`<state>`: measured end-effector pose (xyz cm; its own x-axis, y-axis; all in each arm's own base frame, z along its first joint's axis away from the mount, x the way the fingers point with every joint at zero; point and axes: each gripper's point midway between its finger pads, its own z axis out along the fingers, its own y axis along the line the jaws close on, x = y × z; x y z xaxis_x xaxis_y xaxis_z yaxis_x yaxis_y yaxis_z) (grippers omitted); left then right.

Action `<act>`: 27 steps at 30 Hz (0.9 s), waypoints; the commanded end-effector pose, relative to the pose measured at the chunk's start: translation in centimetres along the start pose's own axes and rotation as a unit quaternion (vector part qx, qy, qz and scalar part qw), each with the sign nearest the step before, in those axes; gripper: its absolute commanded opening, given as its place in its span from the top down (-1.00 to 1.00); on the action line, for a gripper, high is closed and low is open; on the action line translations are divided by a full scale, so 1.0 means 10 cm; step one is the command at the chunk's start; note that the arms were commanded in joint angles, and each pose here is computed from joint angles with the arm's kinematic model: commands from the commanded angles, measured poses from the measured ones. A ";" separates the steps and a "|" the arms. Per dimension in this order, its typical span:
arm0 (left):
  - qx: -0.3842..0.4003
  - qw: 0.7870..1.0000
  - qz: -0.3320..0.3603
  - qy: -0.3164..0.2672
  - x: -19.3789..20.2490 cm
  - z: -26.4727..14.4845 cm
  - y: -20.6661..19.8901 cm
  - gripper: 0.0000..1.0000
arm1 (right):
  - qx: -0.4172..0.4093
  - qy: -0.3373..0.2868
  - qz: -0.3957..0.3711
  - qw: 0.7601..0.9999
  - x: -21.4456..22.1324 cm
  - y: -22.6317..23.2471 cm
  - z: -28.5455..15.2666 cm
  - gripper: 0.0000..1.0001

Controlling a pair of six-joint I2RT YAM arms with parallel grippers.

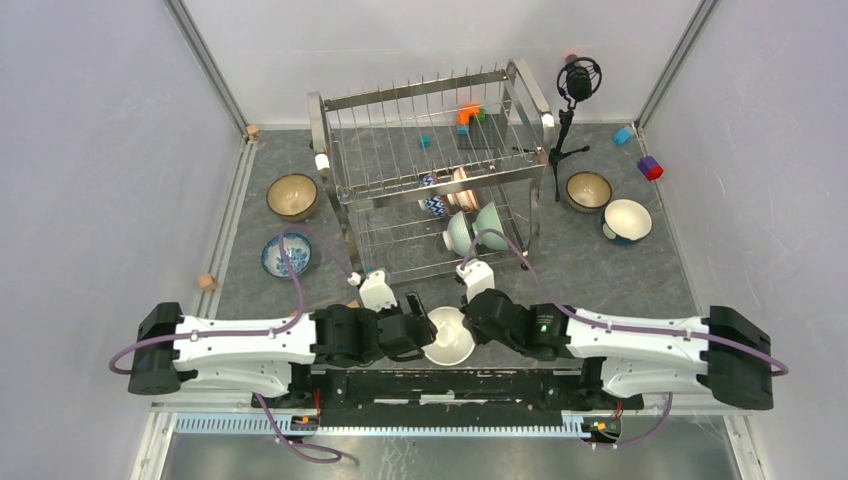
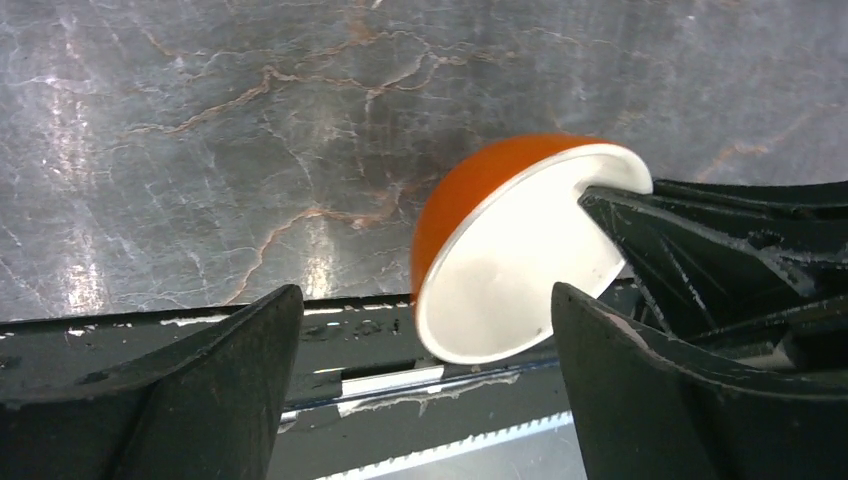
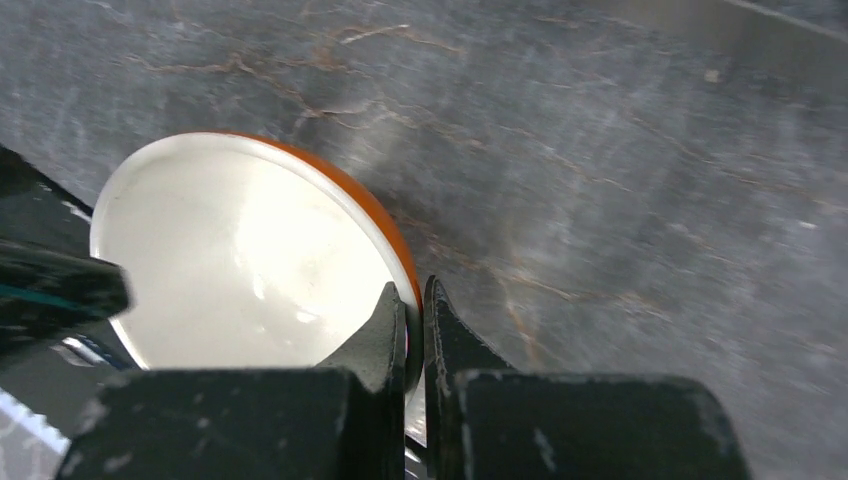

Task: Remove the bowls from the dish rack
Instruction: Place the bowl at the center of the board.

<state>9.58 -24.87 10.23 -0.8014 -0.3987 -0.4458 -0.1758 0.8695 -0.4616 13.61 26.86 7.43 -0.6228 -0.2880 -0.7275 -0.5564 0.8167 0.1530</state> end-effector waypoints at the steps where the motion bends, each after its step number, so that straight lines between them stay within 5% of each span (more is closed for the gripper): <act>1: 0.071 0.995 0.072 -0.012 -0.11 -0.12 -0.16 -0.99 | 0.061 -0.040 -0.027 0.997 -0.33 -0.26 -0.31 1.00; 11: 0.141 0.984 0.088 -0.072 -0.33 -0.17 -0.09 -0.99 | 0.260 -0.058 -0.022 0.964 -0.71 -1.38 -1.06 1.00; 27: 0.127 0.982 0.099 -0.097 -0.34 -0.03 -0.24 -0.99 | 0.424 -0.086 0.215 0.875 -0.32 -2.77 -1.30 1.00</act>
<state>11.55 -24.38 11.29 -0.7162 -0.2683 -0.6443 0.1262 0.8582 -0.4976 22.34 0.60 15.34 -0.5962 0.0475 -0.8014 0.2623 0.9550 -0.1386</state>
